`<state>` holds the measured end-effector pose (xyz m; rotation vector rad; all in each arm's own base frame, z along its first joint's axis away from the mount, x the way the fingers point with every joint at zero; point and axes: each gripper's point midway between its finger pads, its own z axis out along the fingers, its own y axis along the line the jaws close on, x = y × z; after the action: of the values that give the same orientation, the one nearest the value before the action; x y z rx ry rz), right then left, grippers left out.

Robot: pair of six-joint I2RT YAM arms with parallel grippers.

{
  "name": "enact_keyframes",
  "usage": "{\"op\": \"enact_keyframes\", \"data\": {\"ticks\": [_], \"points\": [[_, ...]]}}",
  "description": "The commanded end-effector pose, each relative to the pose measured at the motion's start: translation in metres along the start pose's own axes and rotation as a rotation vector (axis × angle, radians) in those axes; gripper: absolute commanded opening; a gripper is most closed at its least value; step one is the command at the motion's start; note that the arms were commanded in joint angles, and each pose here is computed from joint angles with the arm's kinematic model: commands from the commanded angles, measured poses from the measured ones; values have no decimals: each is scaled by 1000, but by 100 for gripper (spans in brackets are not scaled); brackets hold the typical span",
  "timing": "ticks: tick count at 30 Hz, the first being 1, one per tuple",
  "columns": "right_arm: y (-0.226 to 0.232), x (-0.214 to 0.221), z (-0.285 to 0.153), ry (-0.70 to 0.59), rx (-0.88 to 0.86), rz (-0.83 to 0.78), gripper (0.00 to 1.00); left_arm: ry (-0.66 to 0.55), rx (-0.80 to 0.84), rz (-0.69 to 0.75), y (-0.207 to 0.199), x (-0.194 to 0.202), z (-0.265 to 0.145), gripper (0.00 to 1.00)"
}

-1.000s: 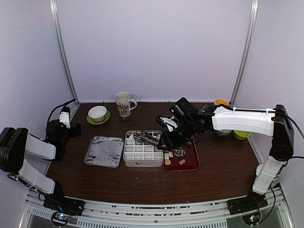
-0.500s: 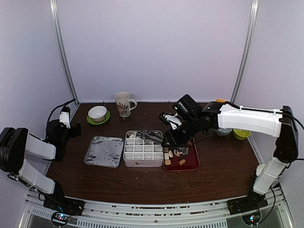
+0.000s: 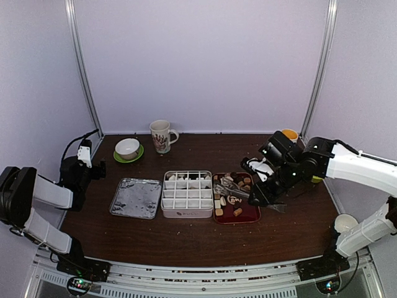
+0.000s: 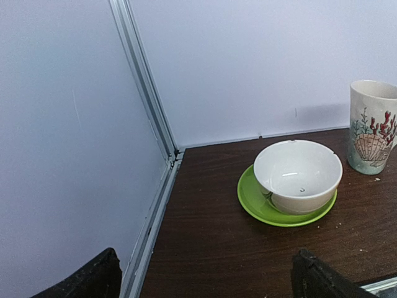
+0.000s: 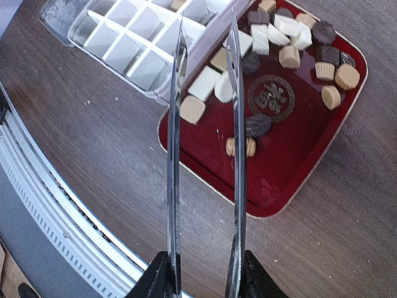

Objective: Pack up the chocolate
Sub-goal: Pick up the fake chocolate from the plate.

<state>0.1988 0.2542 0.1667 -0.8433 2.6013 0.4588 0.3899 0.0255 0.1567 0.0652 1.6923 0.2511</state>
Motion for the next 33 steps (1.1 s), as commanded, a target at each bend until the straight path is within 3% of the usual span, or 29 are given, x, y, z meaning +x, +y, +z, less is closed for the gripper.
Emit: {"op": "enact_keyframes", "data": {"ticks": [1,13,33], "points": [[-17,36,-16,91,80,-5,37,-37,-9,-13,4,-7,0,98],[-23,84,-2,223,77,67,42,-37,-10,-12,4,-7,0,98],[-24,77,19,228,87,85,39,-37,-9,-12,4,-7,0,98]]}}
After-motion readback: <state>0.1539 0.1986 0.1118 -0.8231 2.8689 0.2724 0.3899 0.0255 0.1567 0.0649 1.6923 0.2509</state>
